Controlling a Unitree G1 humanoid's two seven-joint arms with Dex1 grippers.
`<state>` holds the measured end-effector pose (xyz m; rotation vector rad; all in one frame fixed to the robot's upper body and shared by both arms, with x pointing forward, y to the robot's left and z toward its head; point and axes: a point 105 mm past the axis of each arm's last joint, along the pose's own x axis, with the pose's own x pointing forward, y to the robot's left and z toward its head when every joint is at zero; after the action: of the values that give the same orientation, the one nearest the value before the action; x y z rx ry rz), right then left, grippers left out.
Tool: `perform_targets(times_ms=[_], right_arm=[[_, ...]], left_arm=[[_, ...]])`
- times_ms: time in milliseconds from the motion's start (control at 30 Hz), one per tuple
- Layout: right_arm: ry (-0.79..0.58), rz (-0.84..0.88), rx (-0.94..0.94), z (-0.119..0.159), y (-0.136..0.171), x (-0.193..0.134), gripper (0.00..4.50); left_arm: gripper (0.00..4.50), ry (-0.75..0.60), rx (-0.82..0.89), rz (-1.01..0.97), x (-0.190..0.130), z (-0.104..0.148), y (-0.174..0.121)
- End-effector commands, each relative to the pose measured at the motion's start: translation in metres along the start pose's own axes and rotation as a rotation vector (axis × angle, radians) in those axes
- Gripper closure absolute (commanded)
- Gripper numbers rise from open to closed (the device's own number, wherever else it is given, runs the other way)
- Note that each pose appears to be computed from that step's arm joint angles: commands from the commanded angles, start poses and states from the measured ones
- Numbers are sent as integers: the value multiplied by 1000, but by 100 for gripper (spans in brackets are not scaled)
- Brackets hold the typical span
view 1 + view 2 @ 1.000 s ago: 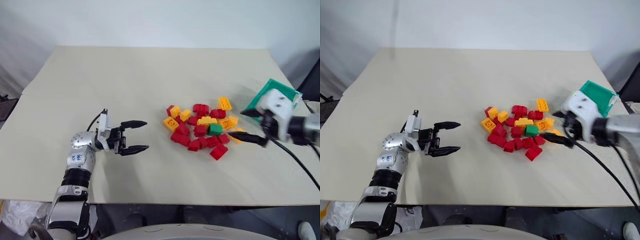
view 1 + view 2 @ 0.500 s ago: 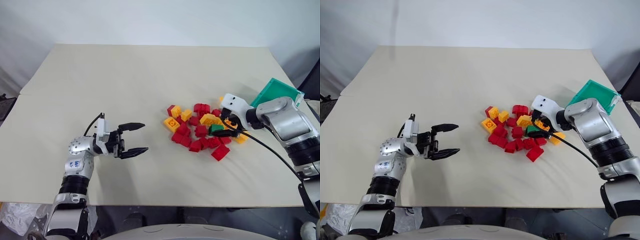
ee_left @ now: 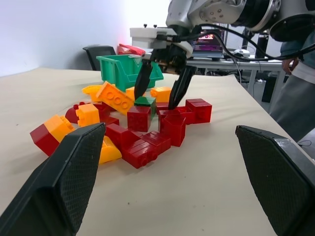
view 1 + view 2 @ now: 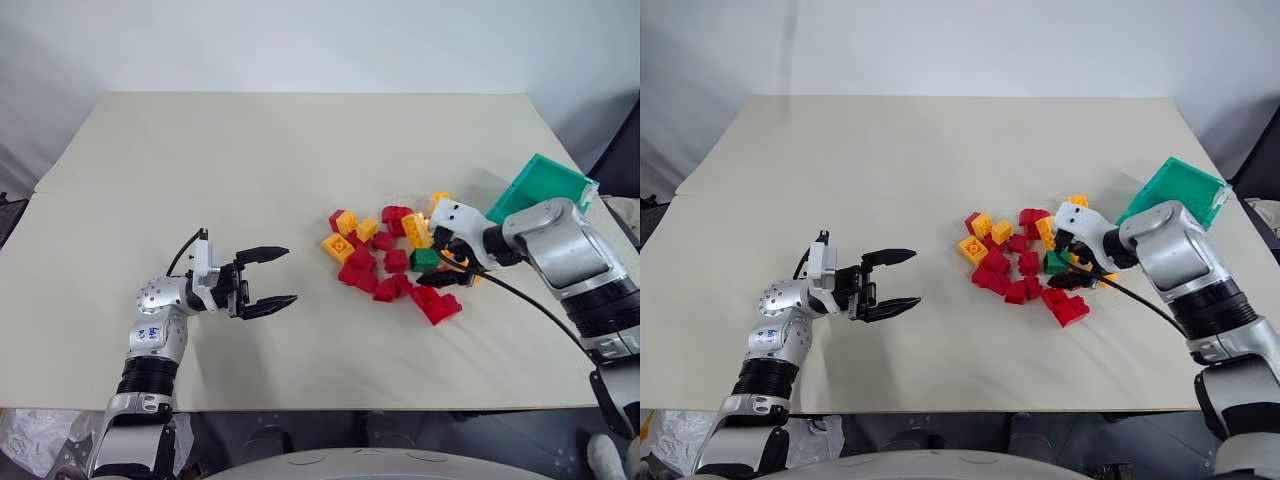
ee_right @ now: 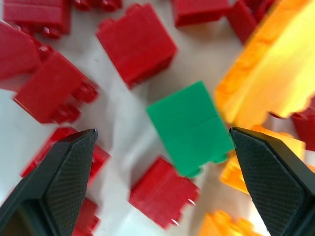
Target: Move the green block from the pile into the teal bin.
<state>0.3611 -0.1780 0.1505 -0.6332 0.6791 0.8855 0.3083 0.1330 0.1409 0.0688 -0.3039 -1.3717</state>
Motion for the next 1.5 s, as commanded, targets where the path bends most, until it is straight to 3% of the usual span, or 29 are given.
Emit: perform_targets(times_ms=[33,67,167,400,433,600,900,1067,1233,1267,1500], right_arm=[[-21,6,43,-1,-1,7,2],[-19,-4,50,-1,-3,9,2],[-36,-19,37,5,-5,6,60],[-110,-114,27,17,-14,-27,300],[-128,-131,27,19,-15,-32,305],[-235,-305,76,20,-32,-71,304],[-242,-745,194,-23,-81,-139,304],[-208,-895,275,-48,-107,-154,304],[-171,-945,287,-64,-126,-144,304],[-160,-956,298,-67,-129,-141,233],[-198,-939,254,-55,-133,-138,19]], left_arm=[[0,-25,38,-15,6,9,1],[0,-25,38,-16,6,9,1],[0,-26,39,-20,7,10,0],[0,-27,47,-33,13,12,2],[0,-27,49,-38,16,13,2],[0,-20,93,-48,40,17,10],[0,-1,147,-19,100,26,27],[0,10,156,-6,129,28,34],[0,9,160,5,145,30,39],[0,10,159,12,147,30,41],[0,59,114,86,143,26,53]])
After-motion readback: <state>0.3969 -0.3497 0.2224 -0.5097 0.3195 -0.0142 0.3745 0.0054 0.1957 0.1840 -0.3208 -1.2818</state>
